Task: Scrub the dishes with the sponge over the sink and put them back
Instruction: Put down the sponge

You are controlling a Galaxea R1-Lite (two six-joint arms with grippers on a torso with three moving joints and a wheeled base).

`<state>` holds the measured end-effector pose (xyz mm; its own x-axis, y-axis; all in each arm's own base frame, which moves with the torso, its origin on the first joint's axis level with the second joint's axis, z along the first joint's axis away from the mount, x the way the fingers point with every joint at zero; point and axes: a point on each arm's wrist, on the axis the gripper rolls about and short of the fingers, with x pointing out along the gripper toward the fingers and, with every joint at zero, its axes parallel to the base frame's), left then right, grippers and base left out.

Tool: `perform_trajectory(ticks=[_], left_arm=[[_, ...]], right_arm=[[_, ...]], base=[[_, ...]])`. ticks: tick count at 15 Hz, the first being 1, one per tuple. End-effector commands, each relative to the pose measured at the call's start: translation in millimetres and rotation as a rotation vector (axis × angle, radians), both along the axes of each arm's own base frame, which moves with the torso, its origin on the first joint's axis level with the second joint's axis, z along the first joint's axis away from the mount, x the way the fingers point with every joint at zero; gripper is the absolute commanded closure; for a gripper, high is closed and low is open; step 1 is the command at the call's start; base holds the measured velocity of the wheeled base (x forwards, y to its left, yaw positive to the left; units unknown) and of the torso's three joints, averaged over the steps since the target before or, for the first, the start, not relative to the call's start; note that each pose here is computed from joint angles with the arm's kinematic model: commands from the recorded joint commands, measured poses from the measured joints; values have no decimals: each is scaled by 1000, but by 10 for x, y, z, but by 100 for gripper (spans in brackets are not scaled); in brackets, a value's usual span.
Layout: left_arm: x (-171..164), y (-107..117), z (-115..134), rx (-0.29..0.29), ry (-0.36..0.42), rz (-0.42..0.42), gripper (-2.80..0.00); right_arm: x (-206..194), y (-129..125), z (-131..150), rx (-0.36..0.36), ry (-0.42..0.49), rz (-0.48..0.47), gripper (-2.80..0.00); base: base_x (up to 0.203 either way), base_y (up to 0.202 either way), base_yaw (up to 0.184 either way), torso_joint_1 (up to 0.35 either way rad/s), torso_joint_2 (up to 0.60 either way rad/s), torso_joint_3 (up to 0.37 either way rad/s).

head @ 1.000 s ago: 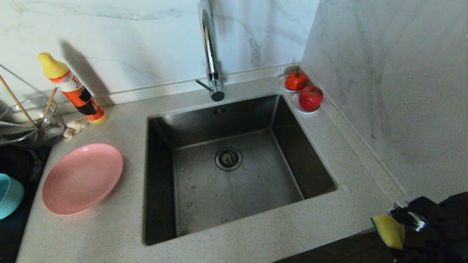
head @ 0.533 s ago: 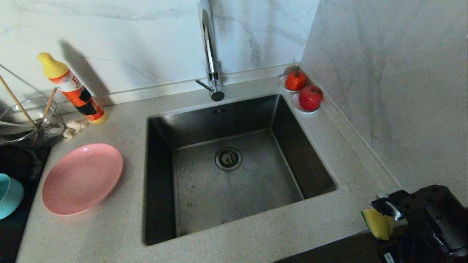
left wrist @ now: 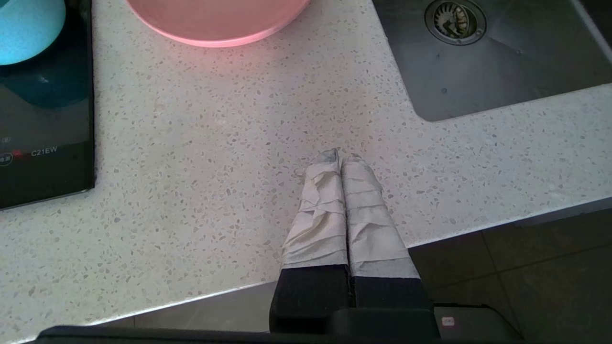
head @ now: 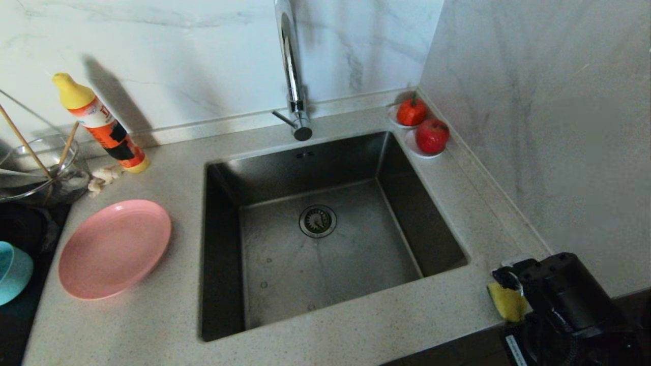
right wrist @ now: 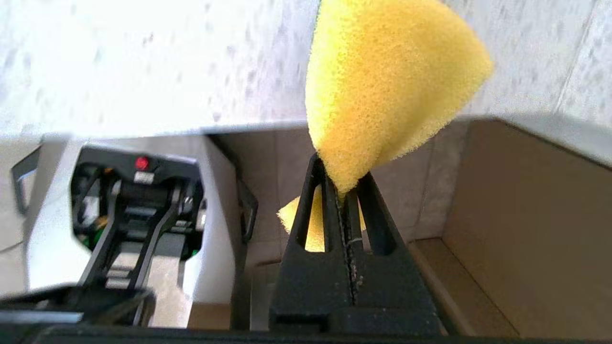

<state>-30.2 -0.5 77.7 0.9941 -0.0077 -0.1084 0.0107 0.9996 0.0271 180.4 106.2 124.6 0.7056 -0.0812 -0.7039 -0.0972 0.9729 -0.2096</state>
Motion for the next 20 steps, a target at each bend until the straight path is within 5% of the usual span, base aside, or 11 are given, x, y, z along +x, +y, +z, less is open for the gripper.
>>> perform_trajectory(ticks=[1,8,20], left_arm=[[1,0,-1,0,2,0,0],[1,0,-1,0,2,0,0],[1,0,-1,0,2,0,0]], right_arm=[[81,50,-49,-22,6,-5,0],[215,75,53,-115,-51,-4,0],[242,112,63,-133,-76,32,0]], base=[[0,0,0,0,0,0],[0,0,0,0,0,0],[0,0,0,0,0,0]])
